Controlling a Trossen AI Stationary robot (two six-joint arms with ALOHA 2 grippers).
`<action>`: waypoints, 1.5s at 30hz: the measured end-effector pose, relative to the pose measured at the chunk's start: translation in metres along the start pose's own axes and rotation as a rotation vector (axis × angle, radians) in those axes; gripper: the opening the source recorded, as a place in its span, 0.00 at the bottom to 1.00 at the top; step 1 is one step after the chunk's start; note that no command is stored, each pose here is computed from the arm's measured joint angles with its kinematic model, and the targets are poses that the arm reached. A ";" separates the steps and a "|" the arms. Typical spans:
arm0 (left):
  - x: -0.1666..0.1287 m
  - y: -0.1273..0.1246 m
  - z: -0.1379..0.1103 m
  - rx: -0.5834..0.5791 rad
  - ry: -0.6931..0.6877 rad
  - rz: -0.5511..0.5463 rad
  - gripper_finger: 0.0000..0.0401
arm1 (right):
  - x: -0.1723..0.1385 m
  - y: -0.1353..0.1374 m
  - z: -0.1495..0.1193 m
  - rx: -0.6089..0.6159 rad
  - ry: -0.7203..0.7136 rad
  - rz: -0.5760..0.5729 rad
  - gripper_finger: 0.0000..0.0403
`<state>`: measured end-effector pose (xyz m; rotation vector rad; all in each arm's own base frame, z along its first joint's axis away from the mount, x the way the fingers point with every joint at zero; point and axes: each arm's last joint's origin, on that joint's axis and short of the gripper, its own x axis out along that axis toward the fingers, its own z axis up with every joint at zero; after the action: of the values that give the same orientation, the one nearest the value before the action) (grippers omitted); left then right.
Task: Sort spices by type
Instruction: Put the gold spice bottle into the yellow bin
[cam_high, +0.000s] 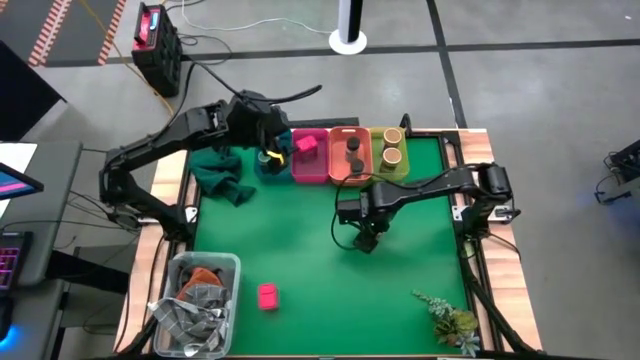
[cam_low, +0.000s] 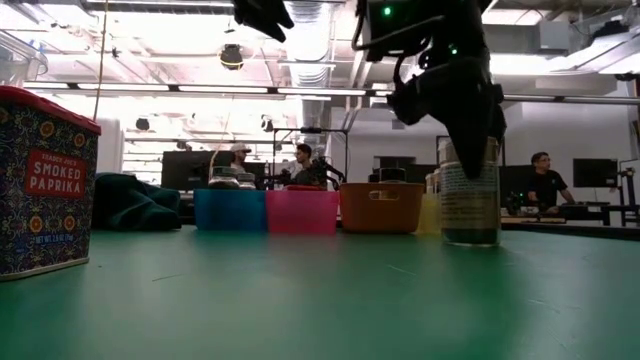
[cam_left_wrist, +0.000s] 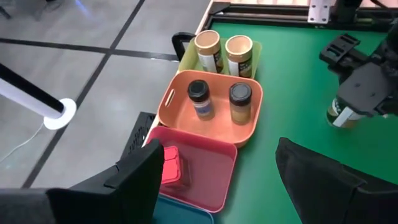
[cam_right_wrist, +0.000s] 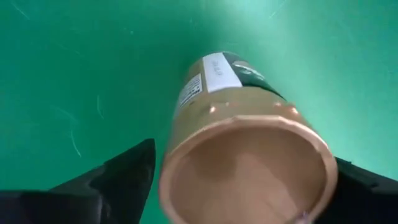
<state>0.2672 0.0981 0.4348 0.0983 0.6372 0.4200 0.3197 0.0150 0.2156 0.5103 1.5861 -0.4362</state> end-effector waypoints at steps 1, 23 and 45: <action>0.000 -0.001 0.000 0.003 0.000 -0.002 0.73 | 0.002 0.001 0.000 -0.006 0.007 -0.001 0.90; 0.004 0.038 -0.004 0.036 -0.020 0.056 0.73 | -0.078 -0.077 -0.026 0.234 -0.169 0.012 0.72; 0.003 0.073 -0.003 0.005 -0.125 0.065 0.73 | -0.129 -0.214 -0.042 0.736 -0.513 -0.141 0.73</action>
<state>0.2416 0.1654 0.4464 0.1495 0.5129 0.4711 0.1703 -0.1463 0.3421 0.7639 0.9329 -1.1759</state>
